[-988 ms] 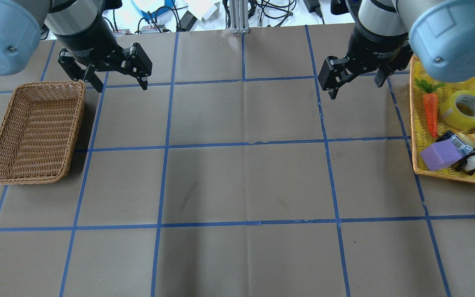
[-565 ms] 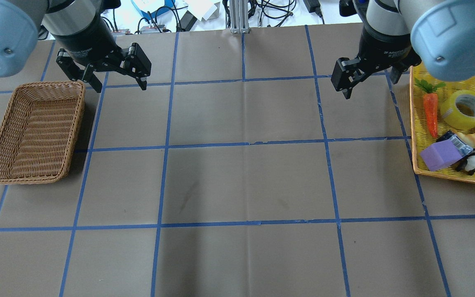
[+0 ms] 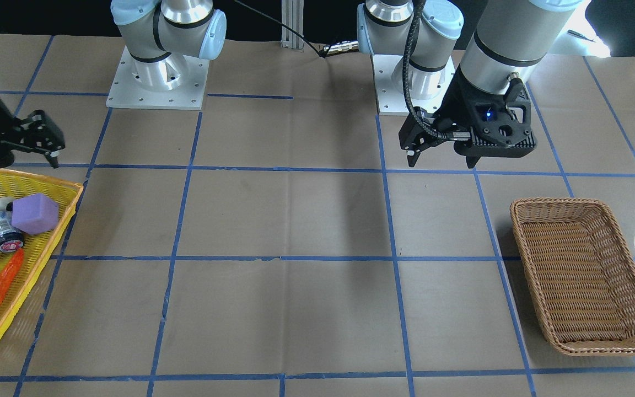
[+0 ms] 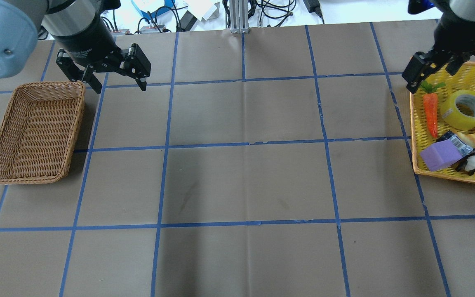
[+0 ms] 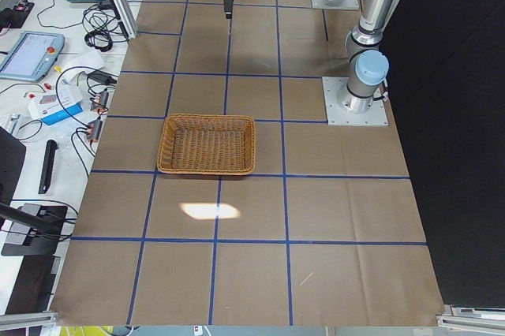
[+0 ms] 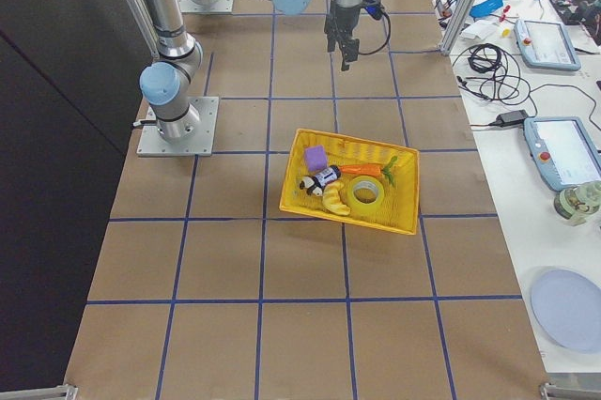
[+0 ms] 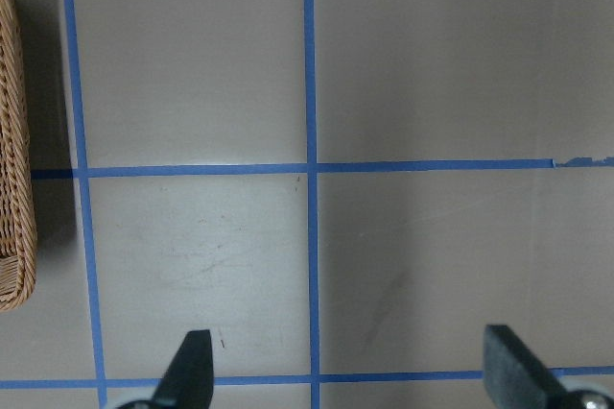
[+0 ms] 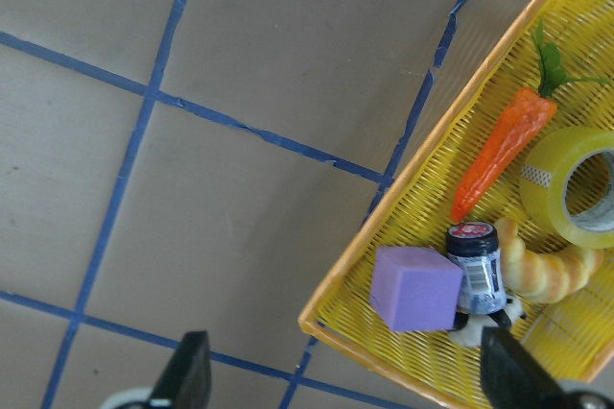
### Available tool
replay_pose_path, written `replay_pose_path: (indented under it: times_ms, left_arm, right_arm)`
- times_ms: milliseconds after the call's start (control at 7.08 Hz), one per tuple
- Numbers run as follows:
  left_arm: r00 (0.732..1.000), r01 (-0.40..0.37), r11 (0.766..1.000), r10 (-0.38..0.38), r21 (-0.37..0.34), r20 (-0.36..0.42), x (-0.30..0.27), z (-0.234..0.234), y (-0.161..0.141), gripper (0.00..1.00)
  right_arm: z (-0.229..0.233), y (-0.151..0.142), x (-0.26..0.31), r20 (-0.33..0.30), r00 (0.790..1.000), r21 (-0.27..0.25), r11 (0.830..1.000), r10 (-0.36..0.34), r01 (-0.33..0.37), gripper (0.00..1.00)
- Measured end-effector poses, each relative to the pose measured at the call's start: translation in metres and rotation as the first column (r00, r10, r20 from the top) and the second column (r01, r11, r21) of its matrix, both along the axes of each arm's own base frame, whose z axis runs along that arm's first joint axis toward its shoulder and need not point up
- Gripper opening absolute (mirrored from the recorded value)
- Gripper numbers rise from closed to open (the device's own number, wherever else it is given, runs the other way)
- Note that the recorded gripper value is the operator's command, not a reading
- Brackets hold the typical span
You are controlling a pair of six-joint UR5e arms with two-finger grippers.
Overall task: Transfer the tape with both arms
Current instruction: 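Move the right gripper over the yellow tray toward the yellow tape roll, then lower the right gripper and grasp the yellow tape roll by its rim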
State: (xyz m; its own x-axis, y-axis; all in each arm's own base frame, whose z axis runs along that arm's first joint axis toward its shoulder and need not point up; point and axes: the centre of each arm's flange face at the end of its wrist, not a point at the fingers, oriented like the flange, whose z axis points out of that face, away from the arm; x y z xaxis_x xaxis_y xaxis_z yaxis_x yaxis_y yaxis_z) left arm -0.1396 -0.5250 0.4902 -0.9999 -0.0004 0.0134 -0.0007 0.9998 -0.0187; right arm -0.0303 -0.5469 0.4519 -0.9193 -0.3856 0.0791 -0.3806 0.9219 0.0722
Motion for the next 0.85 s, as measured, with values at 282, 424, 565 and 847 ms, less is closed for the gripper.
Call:
replay_pose_path:
  times_ms: [282, 424, 565, 847]
  left_arm:
    - [1.000, 0.000, 1.000, 0.000, 0.000, 0.000, 0.000, 0.000, 0.001, 1.00]
    - [1.000, 0.002, 1.000, -0.002, 0.000, 0.000, 0.000, 0.000, 0.001, 1.00]
    - [1.000, 0.006, 1.000, -0.006, -0.001, 0.001, 0.000, -0.001, 0.000, 1.00]
    - [1.000, 0.011, 1.000, -0.011, -0.004, 0.001, 0.000, -0.002, -0.001, 1.00]
  right_arm:
    - [-0.069, -0.040, -0.092, 0.056, 0.996, 0.000, 0.997, 0.071, -0.071, 1.00]
    - [-0.103, -0.055, -0.121, 0.067, 0.993, -0.008, 0.995, 0.101, -0.101, 1.00]
    - [-0.128, -0.065, -0.137, 0.068, 0.990, -0.014, 0.993, 0.122, -0.121, 1.00]
    - [-0.165, -0.079, -0.160, 0.056, 0.986, -0.030, 0.987, 0.159, -0.157, 0.99]
